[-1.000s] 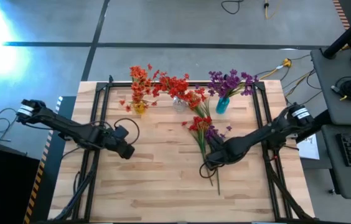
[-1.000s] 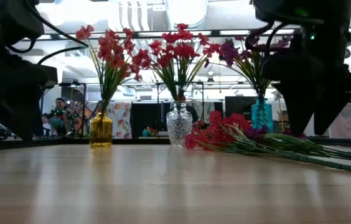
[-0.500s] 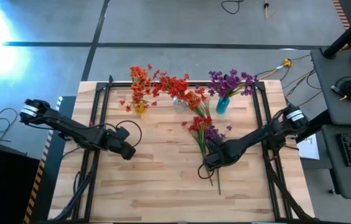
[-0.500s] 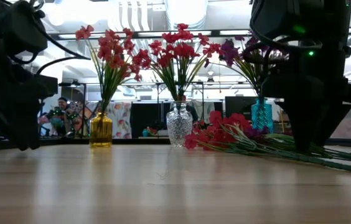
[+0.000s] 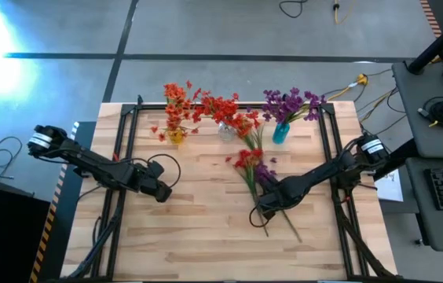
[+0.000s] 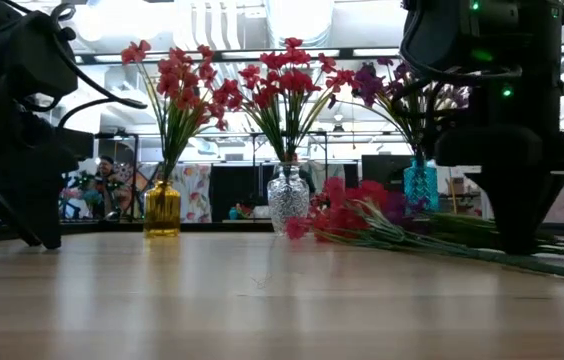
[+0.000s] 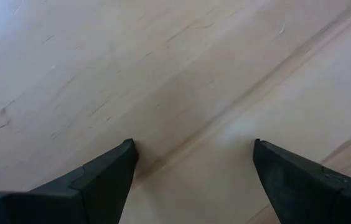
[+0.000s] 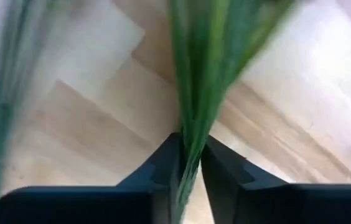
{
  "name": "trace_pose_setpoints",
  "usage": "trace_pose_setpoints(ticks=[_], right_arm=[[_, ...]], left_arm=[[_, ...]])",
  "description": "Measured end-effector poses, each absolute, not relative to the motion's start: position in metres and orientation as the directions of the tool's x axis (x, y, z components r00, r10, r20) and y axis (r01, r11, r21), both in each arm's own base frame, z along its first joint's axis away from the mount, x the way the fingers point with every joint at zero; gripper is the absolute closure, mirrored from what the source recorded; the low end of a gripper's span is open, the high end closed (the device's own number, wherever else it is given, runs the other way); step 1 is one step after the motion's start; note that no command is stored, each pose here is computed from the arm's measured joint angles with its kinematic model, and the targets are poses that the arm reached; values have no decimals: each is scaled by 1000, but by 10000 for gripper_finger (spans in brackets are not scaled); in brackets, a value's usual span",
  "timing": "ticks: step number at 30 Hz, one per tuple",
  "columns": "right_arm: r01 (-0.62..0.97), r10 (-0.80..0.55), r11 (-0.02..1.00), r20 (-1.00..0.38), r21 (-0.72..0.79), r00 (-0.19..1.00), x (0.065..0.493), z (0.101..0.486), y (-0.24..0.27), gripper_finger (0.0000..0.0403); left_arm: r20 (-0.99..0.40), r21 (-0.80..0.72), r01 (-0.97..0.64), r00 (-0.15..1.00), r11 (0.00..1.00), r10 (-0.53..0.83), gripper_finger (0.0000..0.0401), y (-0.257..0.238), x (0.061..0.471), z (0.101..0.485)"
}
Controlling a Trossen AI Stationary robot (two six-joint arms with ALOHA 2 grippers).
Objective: Sort flowers into vase by color
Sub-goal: Put the purple flowers into the blue vase
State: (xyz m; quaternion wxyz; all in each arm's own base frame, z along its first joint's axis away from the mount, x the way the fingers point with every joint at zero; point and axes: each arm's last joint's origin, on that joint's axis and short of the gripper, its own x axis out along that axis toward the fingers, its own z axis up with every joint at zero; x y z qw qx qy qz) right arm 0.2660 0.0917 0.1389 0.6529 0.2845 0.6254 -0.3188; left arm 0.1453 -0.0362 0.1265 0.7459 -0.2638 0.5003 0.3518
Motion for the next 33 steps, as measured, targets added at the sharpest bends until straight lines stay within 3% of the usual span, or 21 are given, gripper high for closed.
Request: trace_pose_setpoints(ticks=[6, 13, 18, 23, 26, 30, 33], right_arm=[[760, -4, 649, -999, -35, -43, 260, 141, 92, 380], [776, -48, 612, -986, -155, -160, 240, 159, 85, 375], [778, -35, 619, -993, -109, -112, 228, 182, 84, 375], [759, -53, 650, -996, 20, 72, 213, 217, 82, 375], [722, -105, 676, -951, 146, 291, 209, 240, 78, 375], [595, -199, 754, -765, 279, 612, 210, 266, 72, 375], [477, -259, 834, -566, 278, 783, 213, 282, 70, 375]], left_arm=[[-933, -41, -791, 249, 610, 261, 92, -36, 145, 126], [-932, -44, -792, 252, 609, 260, 92, -36, 145, 126], [-932, -45, -792, 253, 609, 261, 92, -36, 145, 126], [-931, -47, -792, 255, 608, 260, 92, -36, 145, 126], [-930, -49, -792, 258, 608, 261, 92, -36, 145, 126], [-928, -50, -793, 262, 607, 265, 92, -36, 146, 126], [-927, -51, -793, 263, 607, 266, 92, -36, 146, 126]])
